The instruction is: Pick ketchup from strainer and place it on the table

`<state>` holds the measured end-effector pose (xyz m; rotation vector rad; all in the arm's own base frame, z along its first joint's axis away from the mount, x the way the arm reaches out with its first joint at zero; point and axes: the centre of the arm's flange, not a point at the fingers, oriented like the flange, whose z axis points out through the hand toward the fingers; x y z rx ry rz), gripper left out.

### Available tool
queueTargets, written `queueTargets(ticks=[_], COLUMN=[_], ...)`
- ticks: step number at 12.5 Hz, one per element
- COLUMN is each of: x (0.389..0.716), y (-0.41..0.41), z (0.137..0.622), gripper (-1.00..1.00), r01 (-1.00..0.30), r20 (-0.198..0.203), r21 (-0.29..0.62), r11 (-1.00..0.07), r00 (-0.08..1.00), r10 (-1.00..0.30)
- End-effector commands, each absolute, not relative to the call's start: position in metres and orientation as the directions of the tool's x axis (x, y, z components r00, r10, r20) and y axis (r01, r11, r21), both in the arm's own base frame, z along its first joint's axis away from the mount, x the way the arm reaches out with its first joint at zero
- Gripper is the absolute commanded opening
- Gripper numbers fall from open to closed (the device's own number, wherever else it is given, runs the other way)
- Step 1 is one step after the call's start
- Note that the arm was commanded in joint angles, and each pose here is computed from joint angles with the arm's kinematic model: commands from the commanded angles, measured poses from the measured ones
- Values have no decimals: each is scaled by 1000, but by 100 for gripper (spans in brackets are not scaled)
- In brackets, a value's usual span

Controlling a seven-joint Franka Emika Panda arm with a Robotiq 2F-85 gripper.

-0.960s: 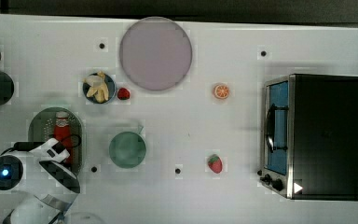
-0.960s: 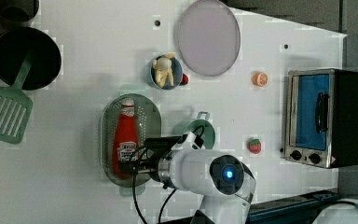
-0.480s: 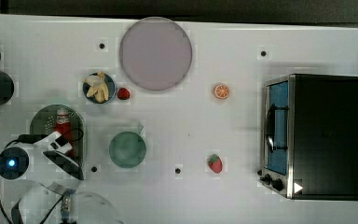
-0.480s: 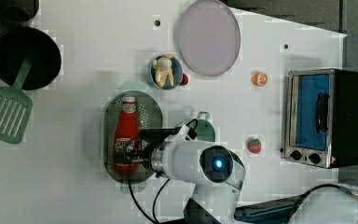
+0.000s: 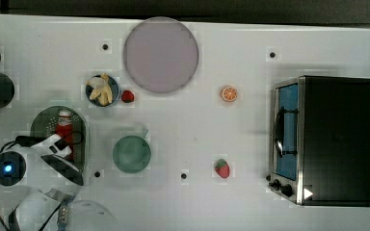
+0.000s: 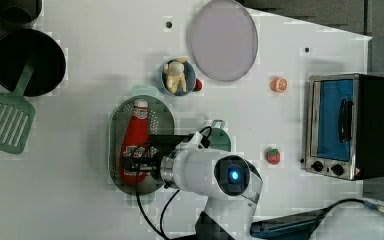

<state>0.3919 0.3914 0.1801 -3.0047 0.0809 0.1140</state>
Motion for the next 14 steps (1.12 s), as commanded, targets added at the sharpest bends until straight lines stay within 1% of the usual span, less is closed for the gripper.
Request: queueTargets(ticks=[1, 3, 5, 7, 8, 10, 11, 12, 14], x=[404, 412, 419, 429, 436, 456, 471, 488, 521], y=[403, 404, 400, 389, 382, 357, 339, 319, 273], z=[243, 290, 330, 363, 378, 405, 418, 430, 450], gripper=[21, 21, 21, 21, 21, 21, 21, 21, 21], r01=[-134, -208, -270, -294, -281, -246, -243, -250, -298], r20=[-19, -12, -17, -38, -52, -94, -101, -94, -69], r21=[-189, -228, -230, -196, -179, -152, -145, -140, -143], r11=[-973, -951, -935, -936, -943, -957, -959, -958, -944], r00=[991, 977, 962, 956, 960, 968, 968, 967, 954], r10=[-133, -211, -273, -292, -276, -233, -230, -238, -291])
